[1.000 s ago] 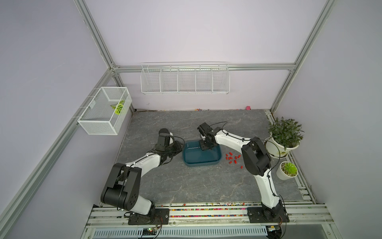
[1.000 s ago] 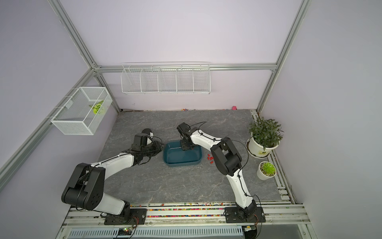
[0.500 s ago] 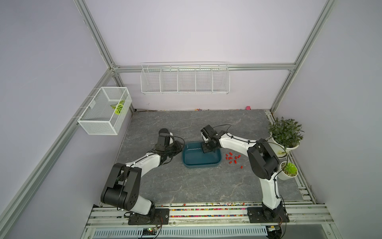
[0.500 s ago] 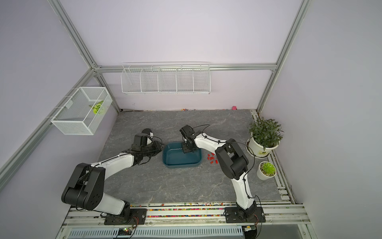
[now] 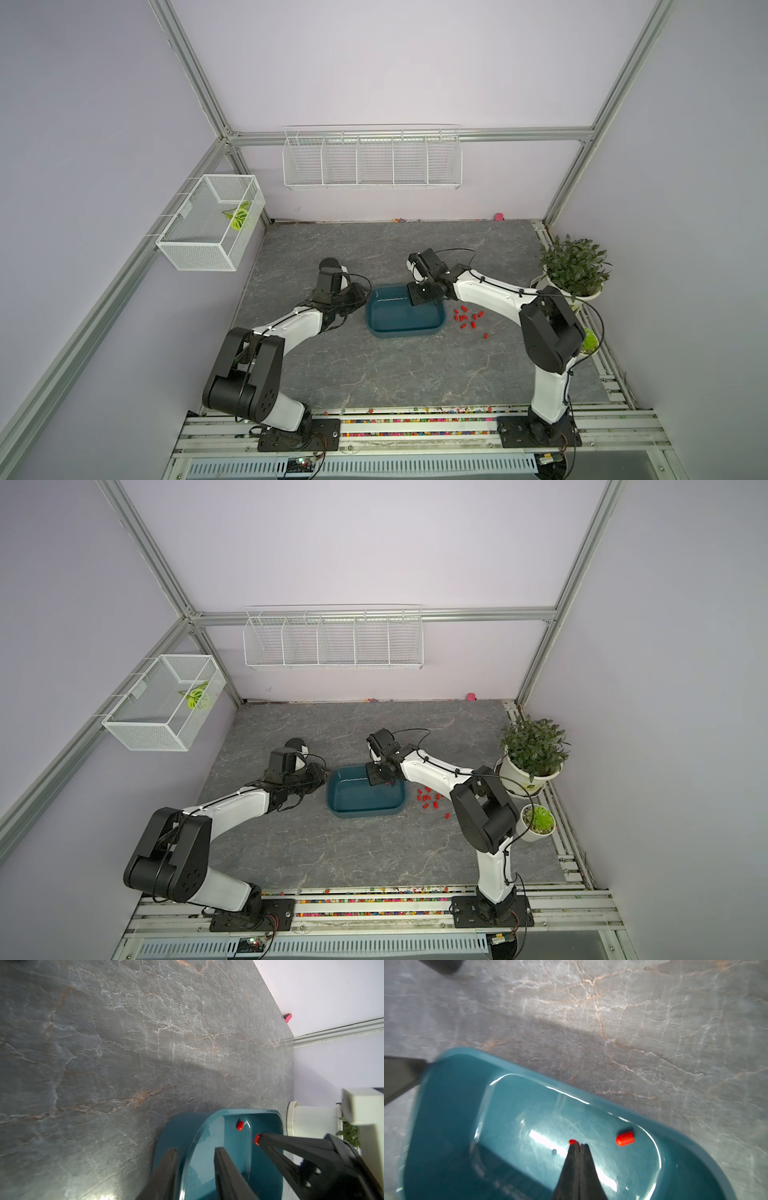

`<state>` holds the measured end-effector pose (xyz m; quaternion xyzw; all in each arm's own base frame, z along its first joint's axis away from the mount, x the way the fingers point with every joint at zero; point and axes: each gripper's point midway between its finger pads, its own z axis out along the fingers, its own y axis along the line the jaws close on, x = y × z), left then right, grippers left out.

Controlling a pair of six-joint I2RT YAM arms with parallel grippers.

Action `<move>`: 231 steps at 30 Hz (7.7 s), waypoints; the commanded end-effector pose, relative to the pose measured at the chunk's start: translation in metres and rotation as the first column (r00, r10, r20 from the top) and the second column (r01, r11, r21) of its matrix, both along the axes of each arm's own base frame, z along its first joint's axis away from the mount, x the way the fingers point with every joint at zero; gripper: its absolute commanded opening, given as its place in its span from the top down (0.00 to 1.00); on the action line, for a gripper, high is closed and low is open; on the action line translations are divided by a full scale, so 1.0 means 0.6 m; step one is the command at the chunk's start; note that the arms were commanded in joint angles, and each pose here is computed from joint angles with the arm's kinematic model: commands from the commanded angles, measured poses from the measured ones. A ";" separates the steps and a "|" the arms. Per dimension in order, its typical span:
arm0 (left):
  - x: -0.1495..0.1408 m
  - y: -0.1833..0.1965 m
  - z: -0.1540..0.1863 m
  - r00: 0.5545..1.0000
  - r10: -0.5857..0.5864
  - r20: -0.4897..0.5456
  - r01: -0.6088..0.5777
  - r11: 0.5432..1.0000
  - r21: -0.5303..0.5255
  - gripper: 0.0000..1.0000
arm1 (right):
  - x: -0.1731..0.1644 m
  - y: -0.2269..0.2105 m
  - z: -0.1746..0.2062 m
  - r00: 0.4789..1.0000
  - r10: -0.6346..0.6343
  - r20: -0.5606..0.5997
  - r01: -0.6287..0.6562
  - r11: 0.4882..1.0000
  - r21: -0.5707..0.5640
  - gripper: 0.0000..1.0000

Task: Take the screw protection sleeves out of the storage box
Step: Pick up the screw protection sleeve from the storage box, then place the screw protection sleeve at the center of the board, then pick up the screw protection sleeve from the storage box.

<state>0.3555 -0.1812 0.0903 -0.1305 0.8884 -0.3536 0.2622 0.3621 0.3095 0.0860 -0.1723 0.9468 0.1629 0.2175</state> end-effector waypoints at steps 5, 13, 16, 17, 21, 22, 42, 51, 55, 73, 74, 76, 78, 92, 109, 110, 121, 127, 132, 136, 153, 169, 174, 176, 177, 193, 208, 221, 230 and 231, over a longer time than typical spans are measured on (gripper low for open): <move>0.014 -0.008 0.016 0.999 -0.015 0.031 0.015 1.000 -0.001 0.63 | -0.028 -0.021 0.071 0.999 -0.010 0.052 0.007 0.998 0.056 0.98; 0.014 -0.009 0.015 0.999 -0.019 0.027 0.019 1.000 -0.002 0.63 | -0.043 -0.077 0.109 0.995 -0.027 0.100 0.028 1.000 -0.008 0.97; 0.014 -0.009 0.014 0.999 -0.018 0.027 0.018 1.000 -0.002 0.63 | -0.045 -0.104 0.115 0.993 -0.057 0.107 0.057 0.998 -0.002 0.97; 0.014 -0.010 0.014 0.999 -0.018 0.026 0.018 1.000 -0.002 0.63 | -0.047 -0.114 0.116 0.992 -0.068 0.107 0.069 0.998 0.000 0.97; 0.014 -0.009 0.014 0.999 -0.018 0.027 0.018 1.000 -0.002 0.63 | -0.049 -0.160 0.114 0.985 -0.137 0.108 0.139 0.990 -0.006 0.97; 0.014 -0.009 0.015 0.999 -0.018 0.028 0.018 1.000 -0.002 0.63 | -0.049 -0.170 0.114 0.982 -0.150 0.110 0.152 0.988 -0.011 0.97; 0.016 -0.009 0.014 1.000 -0.016 0.026 0.016 1.000 -0.002 0.63 | -0.035 -0.248 0.029 0.969 -0.244 -0.028 0.244 0.970 -0.016 0.95; 0.017 -0.010 0.014 0.999 -0.016 0.028 0.016 1.000 -0.004 0.63 | -0.021 -0.256 -0.011 0.963 -0.247 -0.103 0.240 0.967 -0.081 0.95; 0.016 -0.009 0.017 0.999 -0.015 0.033 0.015 1.000 -0.004 0.63 | -0.016 -0.258 -0.030 0.961 -0.249 -0.119 0.240 0.967 -0.087 0.95; 0.016 -0.008 0.020 0.999 -0.018 0.042 0.018 1.000 -0.014 0.63 | 0.008 -0.255 -0.058 0.960 -0.238 -0.147 0.222 0.968 -0.120 0.95; 0.015 -0.009 0.020 0.999 -0.020 0.041 0.020 1.000 -0.014 0.63 | 0.008 -0.255 -0.060 0.959 -0.239 -0.152 0.222 0.967 -0.123 0.95; 0.015 -0.009 0.019 0.999 -0.019 0.041 0.020 1.000 -0.014 0.63 | 0.009 -0.254 -0.064 0.958 -0.237 -0.162 0.218 0.968 -0.124 0.95; 0.015 -0.009 0.019 0.999 -0.020 0.042 0.021 1.000 -0.014 0.63 | 0.010 -0.253 -0.069 0.956 -0.237 -0.173 0.216 0.967 -0.131 0.94; 0.015 -0.008 0.019 0.999 -0.020 0.042 0.021 1.000 -0.021 0.63 | 0.011 -0.253 -0.087 0.945 -0.240 -0.222 0.208 0.965 -0.157 0.93; 0.015 -0.009 0.020 0.999 -0.021 0.042 0.022 0.999 -0.024 0.63 | 0.008 -0.249 -0.097 0.940 -0.225 -0.256 0.187 0.969 -0.164 0.90; 0.015 -0.008 0.019 0.999 -0.021 0.040 0.022 0.999 -0.024 0.64 | 0.008 -0.249 -0.097 0.940 -0.225 -0.257 0.188 0.968 -0.164 0.90; 0.015 -0.008 0.018 0.999 -0.021 0.039 0.022 0.999 -0.023 0.64 | 0.006 -0.253 -0.097 0.938 -0.227 -0.261 0.185 0.967 -0.178 0.83; 0.015 -0.008 0.019 0.999 -0.020 0.039 0.021 1.000 -0.023 0.64 | 0.006 -0.255 -0.089 0.939 -0.235 -0.250 0.195 0.965 -0.175 0.76; 0.015 -0.008 0.018 0.999 -0.020 0.038 0.021 1.000 -0.023 0.64 | 0.009 -0.254 -0.076 0.943 -0.238 -0.233 0.203 0.965 -0.165 0.70; 0.015 -0.008 0.018 0.999 -0.020 0.037 0.021 1.000 -0.022 0.64 | 0.011 -0.254 -0.063 0.947 -0.240 -0.214 0.210 0.966 -0.153 0.70; 0.015 -0.009 0.017 0.999 -0.021 0.034 0.022 1.000 -0.023 0.64 | 0.008 -0.235 0.044 0.972 -0.226 -0.067 0.223 0.973 -0.052 0.68; 0.016 -0.009 0.017 0.999 -0.023 0.032 0.024 1.000 -0.020 0.64 | -0.006 -0.130 0.113 0.984 -0.123 0.126 0.128 0.991 -0.031 0.68; 0.016 -0.009 0.018 0.999 -0.025 0.037 0.026 0.999 -0.023 0.64 | -0.010 -0.105 0.104 0.987 -0.095 0.128 0.104 0.992 -0.066 0.68; 0.015 -0.008 0.018 0.999 -0.022 0.039 0.023 0.999 -0.027 0.64 | -0.011 -0.097 0.098 0.989 -0.089 0.118 0.099 0.991 -0.085 0.68; 0.016 -0.009 0.019 0.999 -0.023 0.042 0.024 0.999 -0.027 0.64 | -0.012 -0.092 0.093 0.990 -0.086 0.108 0.096 0.991 -0.094 0.67; 0.011 -0.007 0.026 0.998 -0.028 0.056 0.030 0.999 -0.040 0.64 | -0.019 -0.050 0.038 0.995 -0.092 0.045 0.098 0.981 -0.169 0.66; 0.009 -0.007 0.027 0.998 -0.030 0.061 0.032 0.999 -0.042 0.64 | -0.014 -0.038 -0.029 0.992 -0.120 -0.049 0.105 0.965 -0.241 0.65; 0.011 -0.007 0.026 0.998 -0.027 0.061 0.029 0.999 -0.039 0.64 | -0.007 -0.064 -0.064 0.972 -0.218 -0.086 0.185 0.939 -0.292 0.67; 0.009 -0.007 0.028 0.997 -0.030 0.065 0.032 0.999 -0.041 0.64 | 0.002 -0.077 -0.092 0.949 -0.284 -0.137 0.246 0.939 -0.241 0.67; 0.010 -0.007 0.029 0.997 -0.028 0.067 0.031 0.999 -0.042 0.64 | 0.004 -0.077 -0.095 0.948 -0.286 -0.139 0.248 0.938 -0.241 0.67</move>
